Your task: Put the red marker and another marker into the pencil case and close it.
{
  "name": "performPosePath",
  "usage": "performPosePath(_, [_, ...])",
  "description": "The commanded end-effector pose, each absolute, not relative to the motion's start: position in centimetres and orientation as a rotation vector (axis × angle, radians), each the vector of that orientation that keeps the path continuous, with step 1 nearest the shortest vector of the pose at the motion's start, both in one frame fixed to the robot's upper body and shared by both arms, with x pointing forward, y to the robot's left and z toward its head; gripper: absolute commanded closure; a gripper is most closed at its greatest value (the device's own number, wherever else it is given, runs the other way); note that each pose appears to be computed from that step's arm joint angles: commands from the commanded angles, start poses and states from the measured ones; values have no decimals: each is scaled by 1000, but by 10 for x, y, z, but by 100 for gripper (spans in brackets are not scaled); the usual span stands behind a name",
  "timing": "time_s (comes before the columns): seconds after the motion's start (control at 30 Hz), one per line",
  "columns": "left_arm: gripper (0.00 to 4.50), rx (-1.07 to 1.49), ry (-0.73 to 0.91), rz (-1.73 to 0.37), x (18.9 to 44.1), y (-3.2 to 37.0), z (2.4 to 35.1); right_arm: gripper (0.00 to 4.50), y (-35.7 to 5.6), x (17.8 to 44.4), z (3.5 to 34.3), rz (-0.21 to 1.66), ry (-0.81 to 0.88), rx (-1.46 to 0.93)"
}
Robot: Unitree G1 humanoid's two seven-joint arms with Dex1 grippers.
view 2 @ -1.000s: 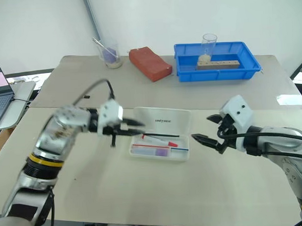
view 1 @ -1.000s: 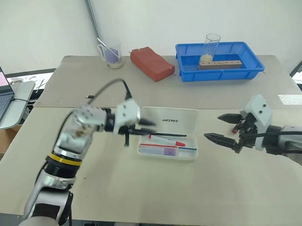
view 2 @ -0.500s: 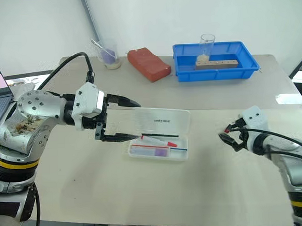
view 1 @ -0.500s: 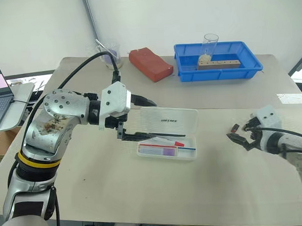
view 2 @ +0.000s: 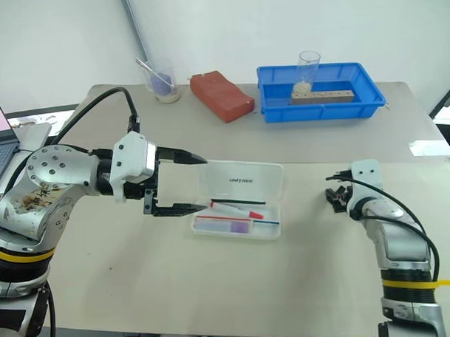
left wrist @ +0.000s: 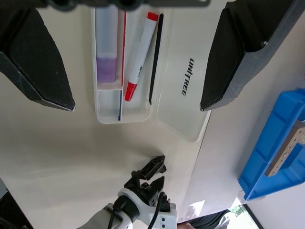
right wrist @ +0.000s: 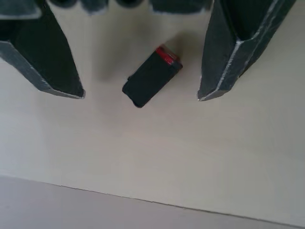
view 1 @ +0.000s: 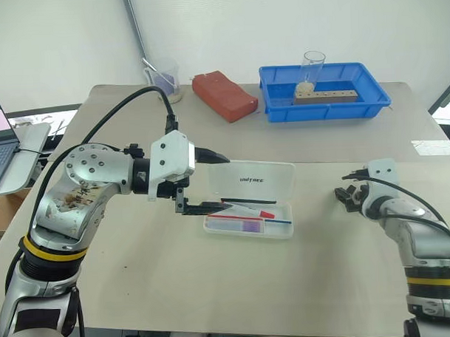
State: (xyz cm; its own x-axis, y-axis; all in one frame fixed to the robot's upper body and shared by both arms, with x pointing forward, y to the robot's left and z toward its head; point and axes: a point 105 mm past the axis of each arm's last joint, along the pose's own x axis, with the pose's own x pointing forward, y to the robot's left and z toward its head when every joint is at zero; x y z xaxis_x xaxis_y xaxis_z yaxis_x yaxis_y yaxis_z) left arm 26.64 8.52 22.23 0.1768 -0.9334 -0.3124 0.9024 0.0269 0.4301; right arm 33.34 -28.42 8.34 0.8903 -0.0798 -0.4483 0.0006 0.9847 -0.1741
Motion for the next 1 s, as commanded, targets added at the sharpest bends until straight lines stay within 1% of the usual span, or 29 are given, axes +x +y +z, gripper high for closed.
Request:
performPosePath(0.03, [0, 631, -117, -1423, 262, 83, 236, 187, -289, 326, 79, -86, 486, -161])
performPosePath(0.1, [0, 632, -114, -1427, 262, 83, 236, 252, -288, 322, 75, -81, 498, -157])
performPosePath(0.17, [0, 630, -114, -1429, 262, 83, 237, 327, -288, 321, 74, -81, 498, -164])
performPosePath(0.27, [0, 627, -112, -1436, 261, 82, 237, 419, -293, 321, 78, -99, 486, -174])
performPosePath(0.33, [0, 627, -110, -1443, 260, 83, 237, 420, -293, 322, 88, -64, 454, -232])
performPosePath(0.37, [0, 625, -108, -1449, 259, 84, 237, 420, -281, 324, 96, 31, 419, -262])
performPosePath(0.4, [0, 625, -105, -1459, 258, 85, 236, 420, -261, 325, 108, 178, 366, -293])
performPosePath(0.47, [0, 625, -100, -1473, 257, 87, 235, 420, -235, 321, 121, 375, 313, -331])
performPosePath(0.53, [0, 621, -79, -1500, 252, 90, 231, 420, -207, 311, 138, 629, 260, -422])
performPosePath(0.6, [0, 646, -43, -1532, 246, 94, 221, 420, -180, 295, 152, 883, 230, -445])
performPosePath(0.67, [0, 653, -22, -1560, 241, 97, 216, 420, -163, 286, 158, 1028, 227, -443])
performPosePath(0.8, [0, 658, 7, -1597, 232, 99, 208, 420, -128, 271, 151, 1263, 245, -456])
performPosePath(0.9, [0, 667, 11, -1593, 230, 101, 206, 420, -115, 268, 141, 1333, 260, -479])
performPosePath(1.0, [0, 669, 20, -1579, 227, 103, 205, 420, -114, 266, 126, 1369, 304, -514])
